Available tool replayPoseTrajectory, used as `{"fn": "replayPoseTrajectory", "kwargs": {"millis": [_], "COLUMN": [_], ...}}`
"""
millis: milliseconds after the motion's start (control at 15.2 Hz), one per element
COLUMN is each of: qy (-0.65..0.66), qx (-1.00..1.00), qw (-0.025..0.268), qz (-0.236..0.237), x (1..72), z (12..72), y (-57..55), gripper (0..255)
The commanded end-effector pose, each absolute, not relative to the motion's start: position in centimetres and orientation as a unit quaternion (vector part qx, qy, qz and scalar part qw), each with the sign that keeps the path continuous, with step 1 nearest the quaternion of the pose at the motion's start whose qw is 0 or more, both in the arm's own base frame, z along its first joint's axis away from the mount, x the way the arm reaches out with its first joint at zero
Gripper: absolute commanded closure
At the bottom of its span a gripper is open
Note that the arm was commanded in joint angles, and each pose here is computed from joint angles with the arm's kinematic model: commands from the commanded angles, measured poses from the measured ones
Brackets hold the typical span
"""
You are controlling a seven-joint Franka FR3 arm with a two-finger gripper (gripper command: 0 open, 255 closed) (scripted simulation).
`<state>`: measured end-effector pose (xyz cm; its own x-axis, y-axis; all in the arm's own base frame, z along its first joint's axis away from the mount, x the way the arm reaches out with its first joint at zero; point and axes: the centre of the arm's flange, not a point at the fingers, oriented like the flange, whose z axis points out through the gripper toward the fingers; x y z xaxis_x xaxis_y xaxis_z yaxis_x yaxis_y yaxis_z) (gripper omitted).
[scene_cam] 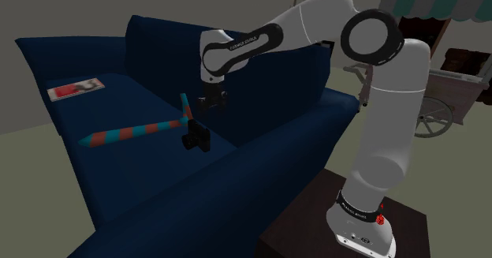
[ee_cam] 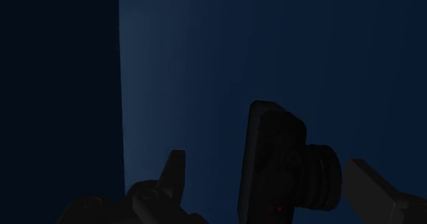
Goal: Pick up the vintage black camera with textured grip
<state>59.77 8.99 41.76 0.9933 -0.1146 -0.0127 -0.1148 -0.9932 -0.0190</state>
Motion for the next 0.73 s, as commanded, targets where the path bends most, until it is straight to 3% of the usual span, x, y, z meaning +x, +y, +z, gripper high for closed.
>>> {"fn": "replayPoseTrajectory", "kwargs": {"millis": [0, 264, 660], "qy": [0.059, 0.061, 0.061], "qx": [-0.998, -0.998, -0.998], "qw": [0.012, 0.016, 0.016], "qz": [0.008, 0.011, 0.011], "x": [61.8, 65.5, 65.4], "z": [40.3, 37.9, 34.7], "y": [9.8, 11.0, 11.0], "gripper": [0, 0, 0]}}
